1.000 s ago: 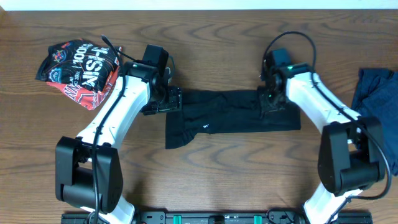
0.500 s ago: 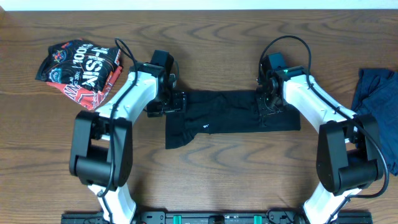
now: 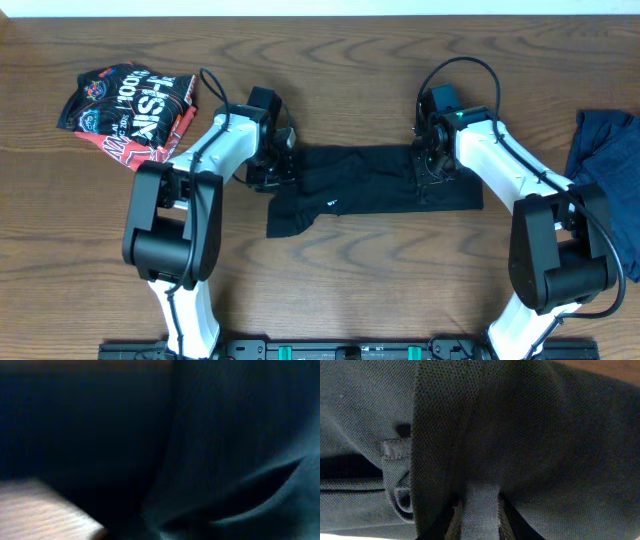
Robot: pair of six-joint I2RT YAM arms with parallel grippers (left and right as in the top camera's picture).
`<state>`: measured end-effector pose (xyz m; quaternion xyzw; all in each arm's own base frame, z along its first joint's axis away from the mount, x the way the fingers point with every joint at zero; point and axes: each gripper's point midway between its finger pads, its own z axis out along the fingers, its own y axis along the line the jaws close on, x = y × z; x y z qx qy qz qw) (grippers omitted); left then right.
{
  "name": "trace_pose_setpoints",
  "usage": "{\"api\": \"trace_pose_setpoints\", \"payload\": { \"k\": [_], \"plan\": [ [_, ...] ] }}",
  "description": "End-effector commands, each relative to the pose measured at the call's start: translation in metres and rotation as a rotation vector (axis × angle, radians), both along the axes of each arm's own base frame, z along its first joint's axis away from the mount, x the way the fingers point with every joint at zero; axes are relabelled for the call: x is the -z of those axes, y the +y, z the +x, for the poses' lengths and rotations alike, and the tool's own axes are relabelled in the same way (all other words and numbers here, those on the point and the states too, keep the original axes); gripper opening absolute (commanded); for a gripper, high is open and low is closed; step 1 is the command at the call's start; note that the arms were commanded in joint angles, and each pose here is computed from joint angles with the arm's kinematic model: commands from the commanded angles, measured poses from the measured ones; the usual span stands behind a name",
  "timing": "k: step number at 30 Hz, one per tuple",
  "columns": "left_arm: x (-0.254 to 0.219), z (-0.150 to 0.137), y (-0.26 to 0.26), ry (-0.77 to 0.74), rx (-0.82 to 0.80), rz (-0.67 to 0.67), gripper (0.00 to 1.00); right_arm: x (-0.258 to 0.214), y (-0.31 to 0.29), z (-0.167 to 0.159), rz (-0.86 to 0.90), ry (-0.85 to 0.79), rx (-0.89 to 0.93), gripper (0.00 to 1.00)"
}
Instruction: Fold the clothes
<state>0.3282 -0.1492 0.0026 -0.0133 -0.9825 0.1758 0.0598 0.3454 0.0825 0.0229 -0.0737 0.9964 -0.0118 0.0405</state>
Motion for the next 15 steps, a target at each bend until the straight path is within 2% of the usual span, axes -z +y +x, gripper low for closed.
{"api": "trace_pose_setpoints", "payload": {
  "k": [1,8,15],
  "plan": [
    [0.007,-0.006,-0.001,0.024,0.039,-0.014,0.06,0.004,0.0,-0.001,0.0,0.006,0.016,0.19],
    [-0.017,0.013,0.039,-0.058,-0.026,0.089,0.06,-0.011,0.003,0.01,0.016,-0.047,0.038,0.19],
    [-0.062,0.035,0.099,-0.169,-0.156,0.174,0.06,-0.074,-0.001,0.035,0.051,-0.205,0.065,0.23]
  ]
}}
